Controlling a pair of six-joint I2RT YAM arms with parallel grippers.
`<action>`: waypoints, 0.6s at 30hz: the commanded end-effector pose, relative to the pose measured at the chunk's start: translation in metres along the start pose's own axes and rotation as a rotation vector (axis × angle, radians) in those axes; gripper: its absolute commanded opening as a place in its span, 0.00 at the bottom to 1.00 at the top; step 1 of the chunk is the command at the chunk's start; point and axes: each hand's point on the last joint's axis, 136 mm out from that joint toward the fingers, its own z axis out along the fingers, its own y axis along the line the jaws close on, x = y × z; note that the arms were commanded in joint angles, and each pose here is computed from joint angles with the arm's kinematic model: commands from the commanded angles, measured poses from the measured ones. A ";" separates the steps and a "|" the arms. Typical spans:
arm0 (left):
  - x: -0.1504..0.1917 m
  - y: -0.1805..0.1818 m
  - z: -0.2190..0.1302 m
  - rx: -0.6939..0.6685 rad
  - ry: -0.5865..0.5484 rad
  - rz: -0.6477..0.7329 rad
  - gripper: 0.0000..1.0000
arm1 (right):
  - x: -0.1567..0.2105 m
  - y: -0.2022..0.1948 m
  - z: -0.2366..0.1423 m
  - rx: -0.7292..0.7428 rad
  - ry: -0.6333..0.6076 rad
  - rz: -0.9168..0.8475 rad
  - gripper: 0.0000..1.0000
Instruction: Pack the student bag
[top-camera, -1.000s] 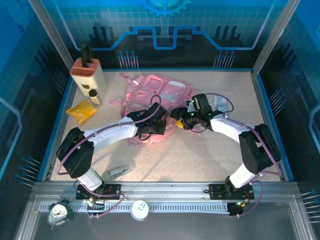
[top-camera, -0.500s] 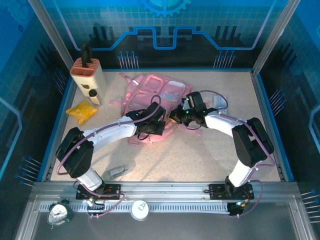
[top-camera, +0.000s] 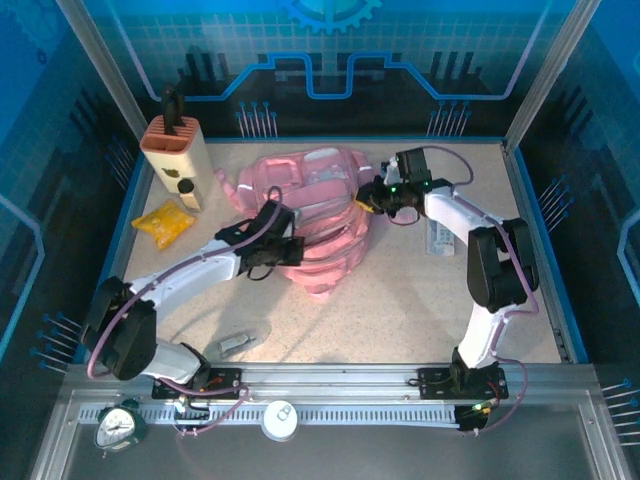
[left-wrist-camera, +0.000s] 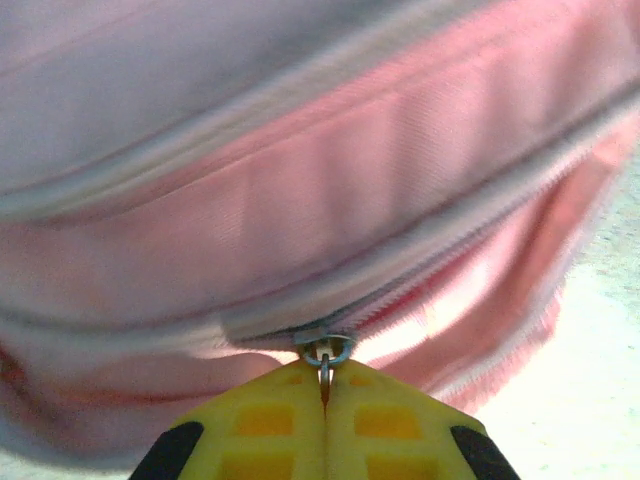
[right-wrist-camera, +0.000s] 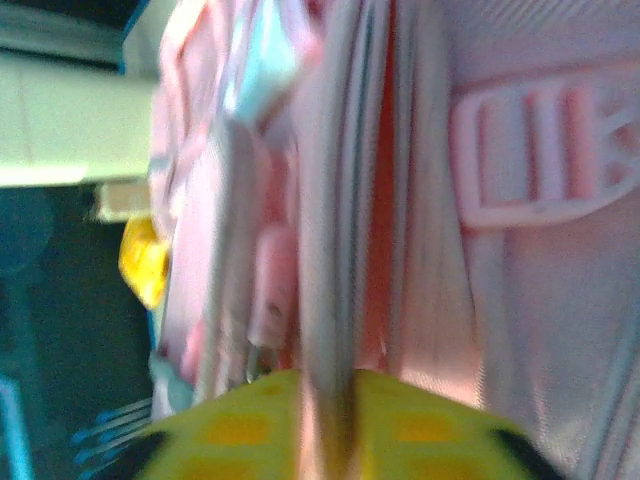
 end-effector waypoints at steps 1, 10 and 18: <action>-0.011 -0.040 0.009 0.055 0.009 0.007 0.00 | -0.029 -0.002 -0.020 0.051 -0.072 -0.049 0.43; -0.036 -0.081 0.027 0.124 -0.016 0.038 0.00 | 0.067 0.002 -0.041 -0.101 0.038 0.147 0.59; -0.027 -0.078 0.032 0.124 0.002 0.016 0.00 | 0.106 0.019 -0.003 -0.113 0.087 0.200 0.55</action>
